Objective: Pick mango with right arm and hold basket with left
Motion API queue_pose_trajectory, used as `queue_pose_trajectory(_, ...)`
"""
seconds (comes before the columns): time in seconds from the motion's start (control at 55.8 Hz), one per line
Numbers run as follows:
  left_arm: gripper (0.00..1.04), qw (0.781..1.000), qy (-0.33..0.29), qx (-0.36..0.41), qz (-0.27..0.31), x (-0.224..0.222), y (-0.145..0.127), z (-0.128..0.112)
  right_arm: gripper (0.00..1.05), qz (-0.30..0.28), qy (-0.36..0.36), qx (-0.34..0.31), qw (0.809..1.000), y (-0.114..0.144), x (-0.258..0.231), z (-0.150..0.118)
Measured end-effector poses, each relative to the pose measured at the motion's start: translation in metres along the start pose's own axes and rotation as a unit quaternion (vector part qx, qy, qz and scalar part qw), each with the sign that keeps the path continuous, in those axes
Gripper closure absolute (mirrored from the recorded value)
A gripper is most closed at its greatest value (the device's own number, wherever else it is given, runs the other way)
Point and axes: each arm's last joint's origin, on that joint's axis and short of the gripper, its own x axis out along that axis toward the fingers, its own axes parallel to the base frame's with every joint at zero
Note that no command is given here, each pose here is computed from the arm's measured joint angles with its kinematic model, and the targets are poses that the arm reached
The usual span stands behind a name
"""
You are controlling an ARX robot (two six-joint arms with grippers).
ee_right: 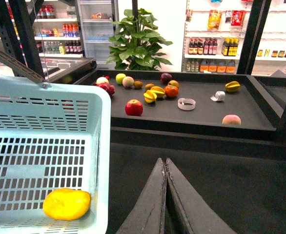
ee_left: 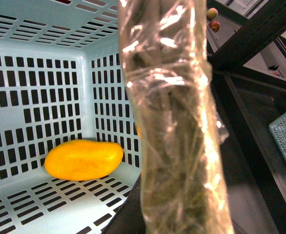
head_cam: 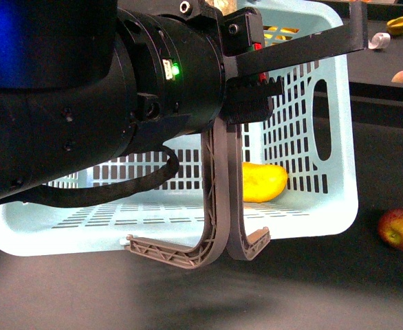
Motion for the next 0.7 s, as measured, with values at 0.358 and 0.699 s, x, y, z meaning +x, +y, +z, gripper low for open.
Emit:
queue_pose_trajectory(0.358, 1.0, 1.0, 0.0, 0.0, 0.0, 0.0, 0.0, 0.0, 0.38, 0.0, 0.0, 0.0, 1.0, 0.0, 0.0, 0.0)
queue_pose_trajectory(0.699, 1.0, 0.994, -0.03, 0.064, 0.08, 0.025, 0.012, 0.011, 0.08, 0.0, -0.001, 0.0, 1.0, 0.0, 0.0, 0.0)
